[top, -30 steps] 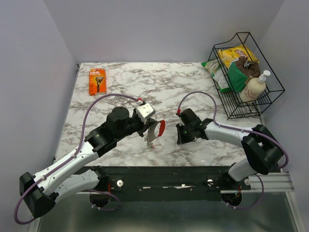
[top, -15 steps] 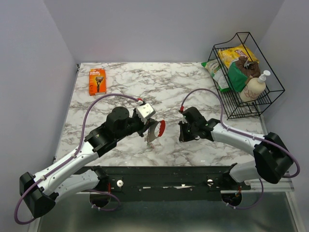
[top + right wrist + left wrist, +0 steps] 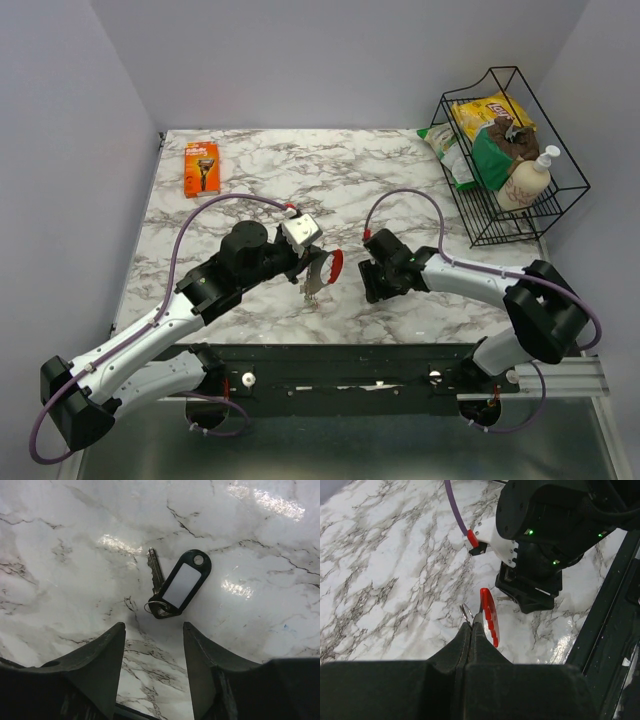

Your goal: Put the keys on the keyring

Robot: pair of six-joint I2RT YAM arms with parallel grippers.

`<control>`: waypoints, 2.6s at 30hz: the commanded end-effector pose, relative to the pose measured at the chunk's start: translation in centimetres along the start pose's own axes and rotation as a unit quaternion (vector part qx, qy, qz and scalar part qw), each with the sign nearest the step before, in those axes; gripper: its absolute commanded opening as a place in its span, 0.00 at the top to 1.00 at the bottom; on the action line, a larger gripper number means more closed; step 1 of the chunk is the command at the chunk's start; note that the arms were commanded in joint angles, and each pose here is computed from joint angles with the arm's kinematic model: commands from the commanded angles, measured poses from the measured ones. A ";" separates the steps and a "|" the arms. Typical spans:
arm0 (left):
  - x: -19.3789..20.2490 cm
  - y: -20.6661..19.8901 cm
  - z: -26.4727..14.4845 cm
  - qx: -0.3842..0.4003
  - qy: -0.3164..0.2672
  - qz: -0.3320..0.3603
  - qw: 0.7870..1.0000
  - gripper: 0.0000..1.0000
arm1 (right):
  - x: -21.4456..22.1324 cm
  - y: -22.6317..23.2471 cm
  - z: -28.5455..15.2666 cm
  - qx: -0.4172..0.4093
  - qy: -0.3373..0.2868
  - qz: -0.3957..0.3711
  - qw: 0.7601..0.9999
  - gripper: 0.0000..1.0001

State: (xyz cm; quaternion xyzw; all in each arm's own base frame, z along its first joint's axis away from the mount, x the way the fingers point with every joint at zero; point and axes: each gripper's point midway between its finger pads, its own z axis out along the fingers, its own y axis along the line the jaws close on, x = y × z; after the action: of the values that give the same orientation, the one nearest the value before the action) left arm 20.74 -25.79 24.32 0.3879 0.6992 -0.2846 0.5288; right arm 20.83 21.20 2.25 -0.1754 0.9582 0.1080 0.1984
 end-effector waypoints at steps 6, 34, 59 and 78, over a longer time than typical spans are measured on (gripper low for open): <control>-1.1 -0.6 -0.1 0.016 -0.021 0.001 1.000 1.00 | -1.0 -0.8 1.2 0.050 -0.004 0.002 0.999 0.44; -1.0 -0.4 0.0 0.010 -0.018 0.001 1.000 1.00 | -4.1 5.6 -1.1 -0.130 -0.067 -0.072 0.987 0.86; -0.8 -0.1 -0.2 0.000 -0.011 -0.005 1.000 1.00 | -4.5 6.9 -0.8 -0.144 -0.067 -0.089 0.983 0.58; -3.5 1.7 -5.0 -0.079 -0.080 -0.020 0.994 1.00 | -3.2 6.5 3.1 -0.020 -0.021 -0.094 0.995 0.62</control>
State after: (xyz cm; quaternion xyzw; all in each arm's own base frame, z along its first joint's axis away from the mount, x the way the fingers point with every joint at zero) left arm 20.09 -22.60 27.63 0.3331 0.6941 -0.2695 0.5785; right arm 21.27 29.48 2.01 -0.2799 0.9229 0.1496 0.2179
